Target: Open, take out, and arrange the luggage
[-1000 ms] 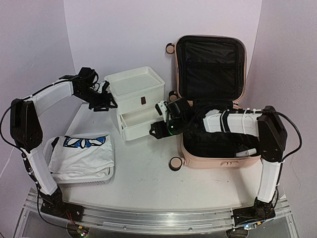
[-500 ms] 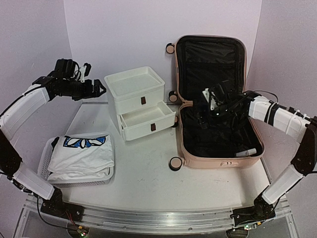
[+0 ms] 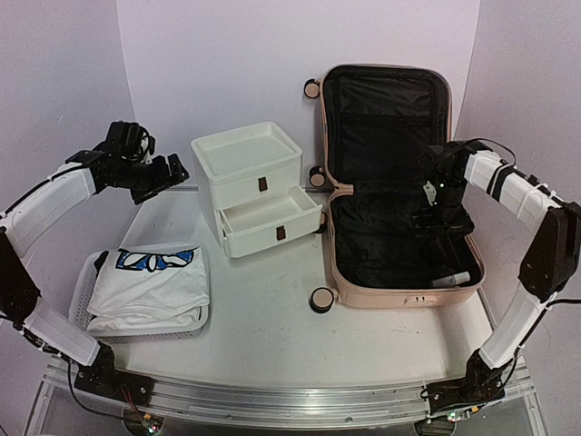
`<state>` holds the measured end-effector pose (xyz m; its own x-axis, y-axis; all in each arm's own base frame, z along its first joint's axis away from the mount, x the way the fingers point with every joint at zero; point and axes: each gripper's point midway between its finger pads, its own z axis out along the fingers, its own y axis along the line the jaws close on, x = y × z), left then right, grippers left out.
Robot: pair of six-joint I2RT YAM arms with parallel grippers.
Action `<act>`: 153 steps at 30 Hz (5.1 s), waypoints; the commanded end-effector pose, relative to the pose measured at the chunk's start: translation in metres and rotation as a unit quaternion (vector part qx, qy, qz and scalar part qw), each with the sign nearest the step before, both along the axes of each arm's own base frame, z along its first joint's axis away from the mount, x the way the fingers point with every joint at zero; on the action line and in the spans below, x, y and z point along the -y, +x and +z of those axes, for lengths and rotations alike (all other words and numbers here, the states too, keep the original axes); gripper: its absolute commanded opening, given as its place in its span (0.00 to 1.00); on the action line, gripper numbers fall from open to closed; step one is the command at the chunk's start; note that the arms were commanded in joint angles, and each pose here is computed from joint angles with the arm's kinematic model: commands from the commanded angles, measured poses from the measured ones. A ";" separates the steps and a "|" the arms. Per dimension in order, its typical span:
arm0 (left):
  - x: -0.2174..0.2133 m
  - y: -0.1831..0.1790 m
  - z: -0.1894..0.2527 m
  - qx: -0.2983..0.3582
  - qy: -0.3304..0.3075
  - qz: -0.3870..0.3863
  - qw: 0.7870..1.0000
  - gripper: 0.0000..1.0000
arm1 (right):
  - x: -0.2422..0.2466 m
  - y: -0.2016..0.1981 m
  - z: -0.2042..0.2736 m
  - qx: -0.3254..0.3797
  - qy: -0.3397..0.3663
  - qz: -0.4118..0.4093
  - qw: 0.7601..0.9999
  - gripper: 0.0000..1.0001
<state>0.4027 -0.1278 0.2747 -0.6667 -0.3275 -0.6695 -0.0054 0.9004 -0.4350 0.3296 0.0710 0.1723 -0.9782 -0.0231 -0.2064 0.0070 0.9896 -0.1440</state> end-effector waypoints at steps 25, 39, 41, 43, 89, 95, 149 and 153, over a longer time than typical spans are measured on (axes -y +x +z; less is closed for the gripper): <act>-0.040 0.002 -0.046 -0.096 -0.006 0.159 0.983 0.85 | 0.100 -0.027 -0.105 -0.304 0.001 0.429 0.851 0.77; -0.051 0.000 -0.047 -0.100 -0.007 0.199 0.975 0.80 | 0.118 0.010 -0.158 -0.293 -0.069 0.492 0.817 0.78; -0.048 0.002 -0.047 -0.102 -0.008 0.193 0.976 0.80 | 0.117 0.017 -0.162 -0.284 -0.077 0.492 0.819 0.73; -0.045 0.004 -0.048 -0.104 -0.008 0.183 0.978 0.80 | 0.115 0.020 -0.162 -0.277 -0.078 0.496 0.819 0.68; -0.037 -0.004 -0.072 -0.150 -0.023 0.178 0.972 0.78 | 0.028 -0.002 -0.131 -0.173 0.073 0.466 0.865 0.40; -0.041 -0.012 -0.073 -0.150 -0.024 0.188 0.970 0.77 | 0.037 -0.021 -0.140 -0.203 0.064 0.475 0.854 0.47; 0.017 -0.004 0.032 -0.020 -0.043 -0.053 0.997 0.76 | -0.040 0.097 -0.020 0.134 0.055 0.353 0.924 0.04; 0.019 0.004 0.048 0.001 -0.041 -0.060 0.997 0.76 | -0.051 0.108 0.003 0.167 0.088 0.333 0.924 0.00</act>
